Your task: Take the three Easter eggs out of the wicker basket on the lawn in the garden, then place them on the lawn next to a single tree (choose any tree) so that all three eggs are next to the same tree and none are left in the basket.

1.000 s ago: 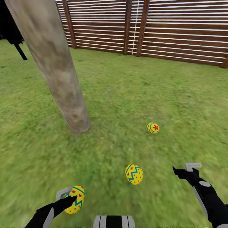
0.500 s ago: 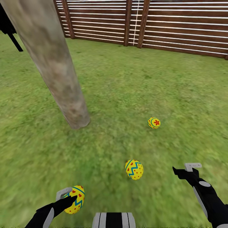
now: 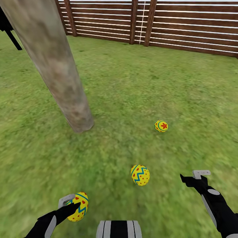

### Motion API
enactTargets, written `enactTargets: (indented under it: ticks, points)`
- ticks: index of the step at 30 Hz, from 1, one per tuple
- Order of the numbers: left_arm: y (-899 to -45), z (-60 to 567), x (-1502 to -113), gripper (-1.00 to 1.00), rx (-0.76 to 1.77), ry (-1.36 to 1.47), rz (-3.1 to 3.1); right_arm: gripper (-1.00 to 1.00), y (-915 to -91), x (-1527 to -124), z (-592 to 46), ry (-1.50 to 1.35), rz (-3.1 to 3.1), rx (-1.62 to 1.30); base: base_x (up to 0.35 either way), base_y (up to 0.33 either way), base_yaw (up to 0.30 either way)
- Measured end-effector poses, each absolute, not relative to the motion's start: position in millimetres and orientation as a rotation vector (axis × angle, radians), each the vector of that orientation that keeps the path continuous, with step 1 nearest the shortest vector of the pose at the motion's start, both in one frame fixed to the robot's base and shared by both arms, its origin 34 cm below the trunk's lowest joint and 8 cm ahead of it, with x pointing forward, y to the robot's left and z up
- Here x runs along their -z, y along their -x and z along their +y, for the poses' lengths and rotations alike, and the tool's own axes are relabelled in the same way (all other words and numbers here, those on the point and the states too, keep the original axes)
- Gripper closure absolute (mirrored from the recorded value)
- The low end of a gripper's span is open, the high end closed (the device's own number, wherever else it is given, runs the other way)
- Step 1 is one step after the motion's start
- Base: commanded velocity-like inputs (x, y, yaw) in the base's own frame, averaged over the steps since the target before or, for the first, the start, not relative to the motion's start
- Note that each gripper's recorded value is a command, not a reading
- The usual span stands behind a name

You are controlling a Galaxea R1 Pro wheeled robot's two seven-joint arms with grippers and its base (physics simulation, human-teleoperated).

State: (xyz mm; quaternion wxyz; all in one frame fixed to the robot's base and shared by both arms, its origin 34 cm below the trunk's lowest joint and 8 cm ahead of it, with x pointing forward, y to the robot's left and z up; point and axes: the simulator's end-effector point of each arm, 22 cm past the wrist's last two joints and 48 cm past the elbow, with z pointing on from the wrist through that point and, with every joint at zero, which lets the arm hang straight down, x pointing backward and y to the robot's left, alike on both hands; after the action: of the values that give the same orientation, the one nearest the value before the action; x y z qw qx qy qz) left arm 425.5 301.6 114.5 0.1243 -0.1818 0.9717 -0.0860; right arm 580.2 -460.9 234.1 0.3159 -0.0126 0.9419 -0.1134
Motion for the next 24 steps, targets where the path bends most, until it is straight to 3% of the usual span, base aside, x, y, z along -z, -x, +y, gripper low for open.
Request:
enactTargets:
  ticks: [24]
  points:
    - [-425.2,301.9,-114.2,-1.0,0.249,0.532,2.831,-1.0,-580.0,-233.8,-460.9,0.033,2.481,0.299,0.0,0.0,0.0]
